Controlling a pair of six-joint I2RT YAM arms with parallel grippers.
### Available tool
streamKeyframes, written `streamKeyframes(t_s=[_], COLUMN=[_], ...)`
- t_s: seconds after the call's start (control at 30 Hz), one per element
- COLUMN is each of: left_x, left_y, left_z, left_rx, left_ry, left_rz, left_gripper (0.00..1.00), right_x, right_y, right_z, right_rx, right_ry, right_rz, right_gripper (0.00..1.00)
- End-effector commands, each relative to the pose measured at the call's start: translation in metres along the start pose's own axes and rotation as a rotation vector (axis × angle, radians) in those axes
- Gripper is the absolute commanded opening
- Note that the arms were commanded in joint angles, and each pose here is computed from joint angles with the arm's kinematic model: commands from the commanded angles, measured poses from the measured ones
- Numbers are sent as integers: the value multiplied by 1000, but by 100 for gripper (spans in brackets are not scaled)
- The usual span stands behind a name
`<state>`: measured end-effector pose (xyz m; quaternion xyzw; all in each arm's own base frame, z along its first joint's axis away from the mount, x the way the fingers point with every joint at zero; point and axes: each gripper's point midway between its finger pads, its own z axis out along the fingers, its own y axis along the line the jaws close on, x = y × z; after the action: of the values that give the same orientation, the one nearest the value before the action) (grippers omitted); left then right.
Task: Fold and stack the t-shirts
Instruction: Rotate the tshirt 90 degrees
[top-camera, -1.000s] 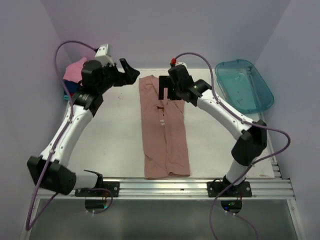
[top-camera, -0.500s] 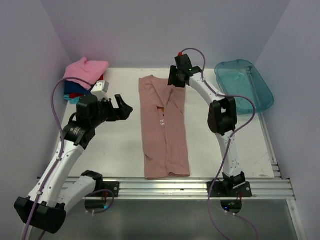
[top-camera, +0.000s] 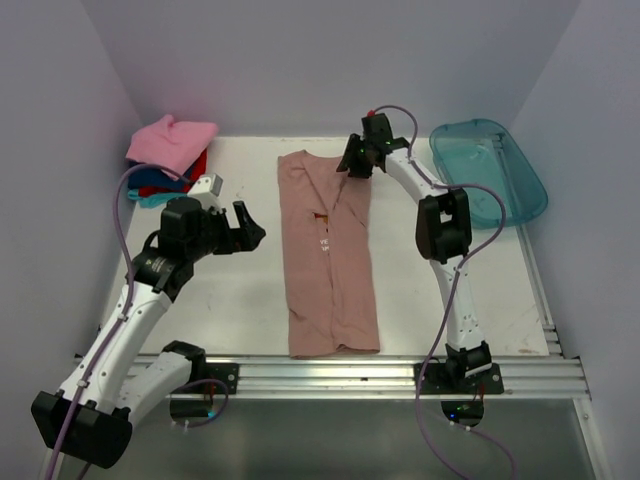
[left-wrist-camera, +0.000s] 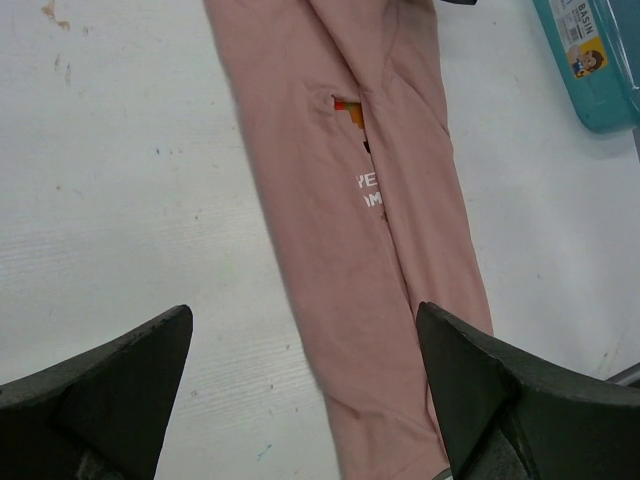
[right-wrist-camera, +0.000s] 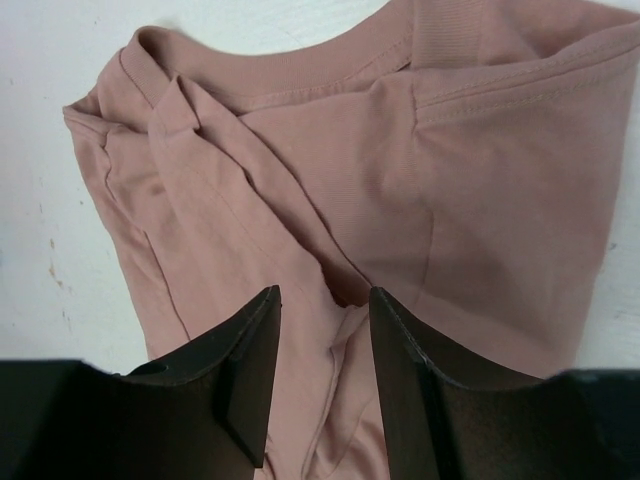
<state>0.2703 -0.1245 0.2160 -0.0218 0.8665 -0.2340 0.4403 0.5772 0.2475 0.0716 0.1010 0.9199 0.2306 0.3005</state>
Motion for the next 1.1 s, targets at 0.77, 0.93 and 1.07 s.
streamKeyframes(t_s=[0.77,0.93,1.07], left_x=[16,18,18], left_y=[9,10,10], left_z=[4,4,3], left_rx=[-15,-17,-15], left_ry=[15,18,14], left_rz=[11,8,5], left_gripper=[95,95,95], right_x=[18,14,12], right_y=[-1,-6,-4], right_z=[6,-1,-2], right_rx=[-29,4,0], right_ry=[24,10,7], right_rz=[13,-24,-27], right_gripper=[34,35,21])
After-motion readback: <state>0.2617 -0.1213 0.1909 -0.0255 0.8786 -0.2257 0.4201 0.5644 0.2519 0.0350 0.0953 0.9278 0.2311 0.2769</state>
